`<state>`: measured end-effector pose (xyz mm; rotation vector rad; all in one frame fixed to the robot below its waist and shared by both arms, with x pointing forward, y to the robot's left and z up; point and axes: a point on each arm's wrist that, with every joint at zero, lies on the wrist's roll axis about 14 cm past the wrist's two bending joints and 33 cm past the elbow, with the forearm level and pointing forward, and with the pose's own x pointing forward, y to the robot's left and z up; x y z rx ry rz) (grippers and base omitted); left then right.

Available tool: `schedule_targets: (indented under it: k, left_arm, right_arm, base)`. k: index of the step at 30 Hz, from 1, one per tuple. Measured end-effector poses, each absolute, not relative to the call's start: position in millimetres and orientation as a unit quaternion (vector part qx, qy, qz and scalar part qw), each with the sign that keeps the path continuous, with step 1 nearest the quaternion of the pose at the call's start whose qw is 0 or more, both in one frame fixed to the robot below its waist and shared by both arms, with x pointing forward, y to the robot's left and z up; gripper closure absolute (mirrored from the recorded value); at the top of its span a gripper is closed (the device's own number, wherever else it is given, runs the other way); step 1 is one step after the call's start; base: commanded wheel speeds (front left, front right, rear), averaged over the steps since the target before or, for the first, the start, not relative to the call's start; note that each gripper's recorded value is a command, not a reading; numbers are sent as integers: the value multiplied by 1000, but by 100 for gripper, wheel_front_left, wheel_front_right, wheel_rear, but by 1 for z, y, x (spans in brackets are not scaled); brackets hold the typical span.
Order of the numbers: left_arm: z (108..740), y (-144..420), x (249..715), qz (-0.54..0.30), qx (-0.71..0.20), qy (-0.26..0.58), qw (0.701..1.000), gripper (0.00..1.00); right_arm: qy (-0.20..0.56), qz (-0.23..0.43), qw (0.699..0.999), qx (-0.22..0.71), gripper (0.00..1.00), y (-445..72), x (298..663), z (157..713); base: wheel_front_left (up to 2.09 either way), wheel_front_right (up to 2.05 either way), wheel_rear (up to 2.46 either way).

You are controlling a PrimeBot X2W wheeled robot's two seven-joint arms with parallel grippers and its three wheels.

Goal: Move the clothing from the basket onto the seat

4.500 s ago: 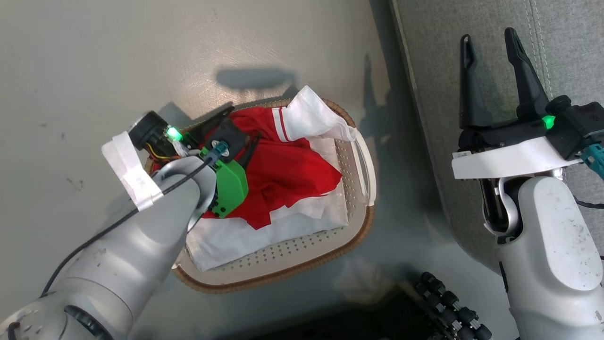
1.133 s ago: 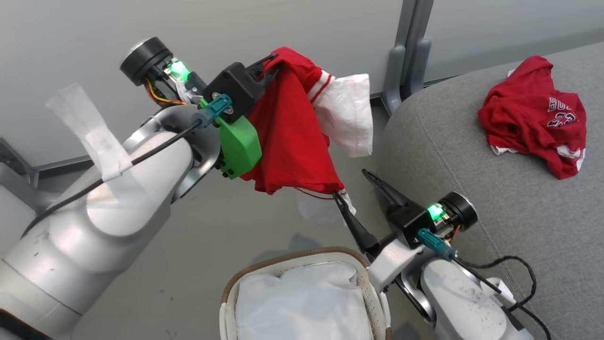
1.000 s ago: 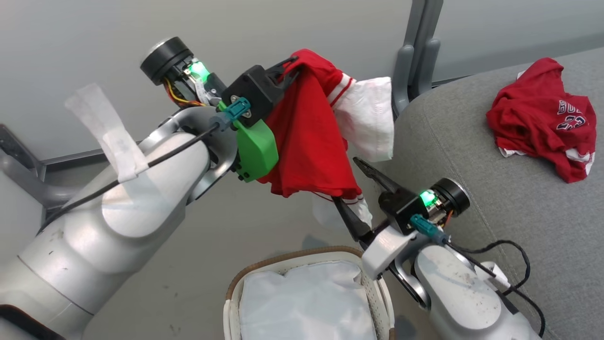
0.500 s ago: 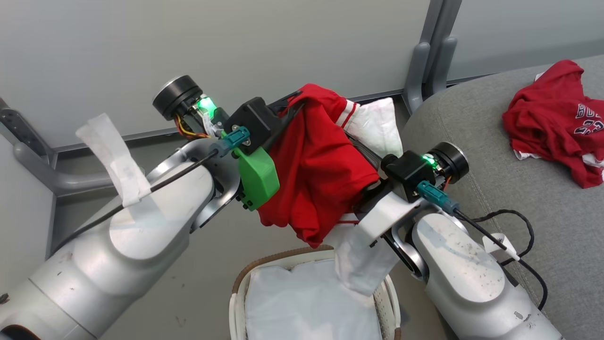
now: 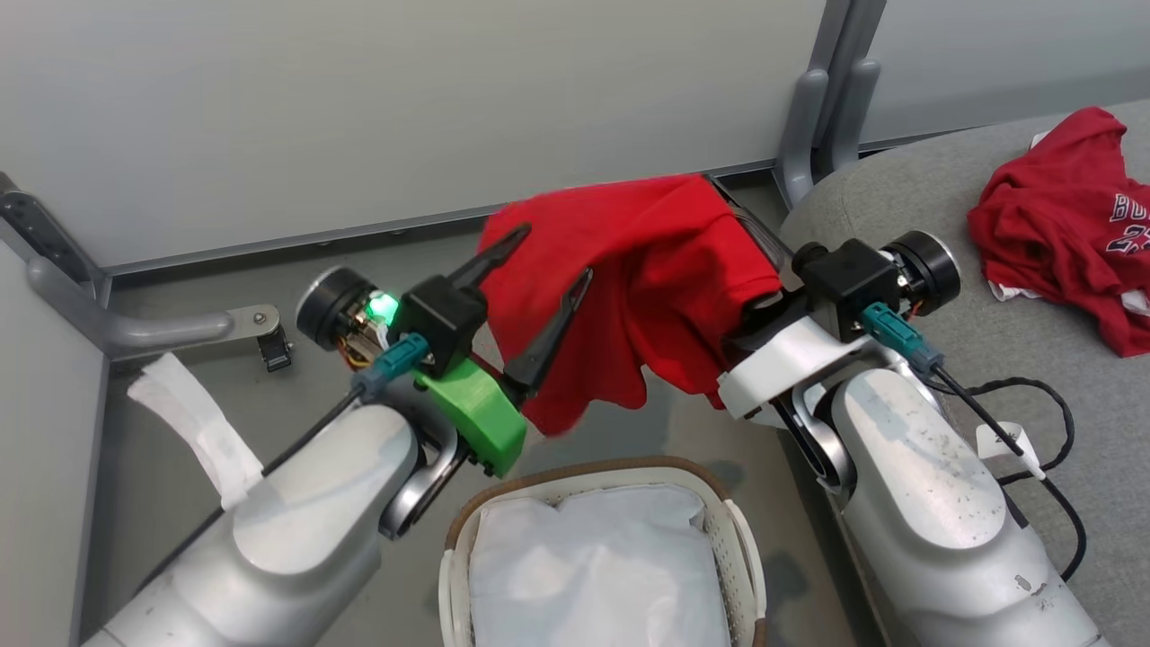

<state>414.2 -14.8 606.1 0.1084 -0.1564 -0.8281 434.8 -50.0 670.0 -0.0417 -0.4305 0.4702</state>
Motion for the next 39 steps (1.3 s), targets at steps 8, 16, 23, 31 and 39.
schedule_targets:
  k: [8, 16, 23, 31, 39]
  left_arm:
    - [572, -13, 399, -391, 13, -41, 919, 0]
    - [545, -19, 383, -396, -15, -6, 918, 0]
    - [552, -32, 381, -406, -31, -21, 913, 0]
    - [552, -62, 378, -447, -40, -29, 893, 0]
    - [541, -109, 373, -514, -39, -22, 857, 0]
  right_arm:
    - [-198, 193, 961, -20, 100, -73, 444, 658]
    - [-187, 164, 968, -25, 100, -93, 447, 648]
    - [-186, 142, 972, -31, 100, -110, 449, 648]
    - [-200, 76, 975, -60, 100, -160, 445, 661]
    - [-187, -30, 977, -100, 100, -240, 424, 658]
  base:
    - [0, 0, 0]
    - [0, 0, 0]
    - [0, 0, 0]
    - [0, 0, 0]
    - [0, 0, 0]
